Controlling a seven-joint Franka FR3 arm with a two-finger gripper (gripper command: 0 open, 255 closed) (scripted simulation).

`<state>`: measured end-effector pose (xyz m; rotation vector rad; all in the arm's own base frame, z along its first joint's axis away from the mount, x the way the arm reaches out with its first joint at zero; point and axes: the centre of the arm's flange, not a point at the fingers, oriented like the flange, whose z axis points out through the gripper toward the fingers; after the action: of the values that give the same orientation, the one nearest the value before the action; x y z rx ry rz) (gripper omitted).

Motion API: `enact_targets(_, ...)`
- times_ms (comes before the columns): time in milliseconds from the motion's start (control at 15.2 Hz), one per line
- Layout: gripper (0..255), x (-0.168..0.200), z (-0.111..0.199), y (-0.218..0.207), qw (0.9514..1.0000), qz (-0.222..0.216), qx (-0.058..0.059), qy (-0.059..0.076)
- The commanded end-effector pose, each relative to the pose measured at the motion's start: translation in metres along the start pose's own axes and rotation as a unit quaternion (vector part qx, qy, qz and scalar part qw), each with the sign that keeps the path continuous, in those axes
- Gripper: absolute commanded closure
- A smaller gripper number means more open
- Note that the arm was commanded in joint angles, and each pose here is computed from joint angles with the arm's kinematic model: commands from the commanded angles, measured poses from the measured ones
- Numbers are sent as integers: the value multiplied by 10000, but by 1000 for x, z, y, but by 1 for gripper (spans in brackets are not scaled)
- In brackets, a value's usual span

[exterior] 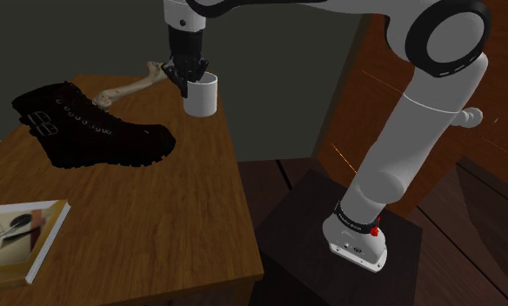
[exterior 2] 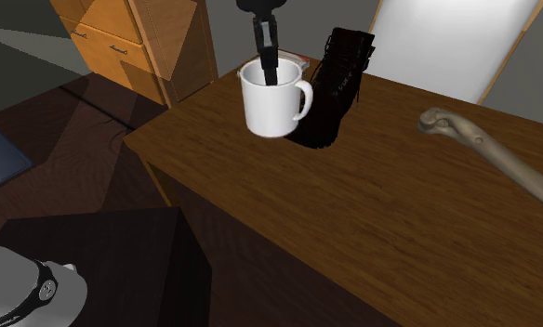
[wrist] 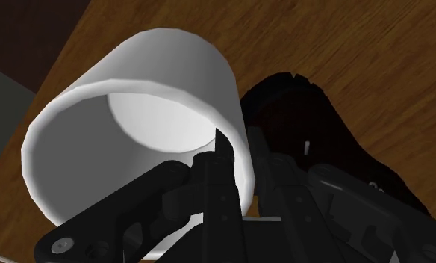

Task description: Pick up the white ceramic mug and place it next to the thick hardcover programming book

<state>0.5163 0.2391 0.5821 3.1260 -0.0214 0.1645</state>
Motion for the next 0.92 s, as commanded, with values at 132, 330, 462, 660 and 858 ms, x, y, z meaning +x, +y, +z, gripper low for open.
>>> enact_targets(132,255,-23,-3,-49,10000,5,0,3)
enact_targets(330,255,-38,-5,-85,10000,5,0,3)
enact_targets(462,255,-48,-6,-109,10000,5,0,3)
enact_targets(660,255,-63,-8,-146,10000,5,0,3)
enact_targets(858,255,-78,-11,-182,10000,5,0,3)
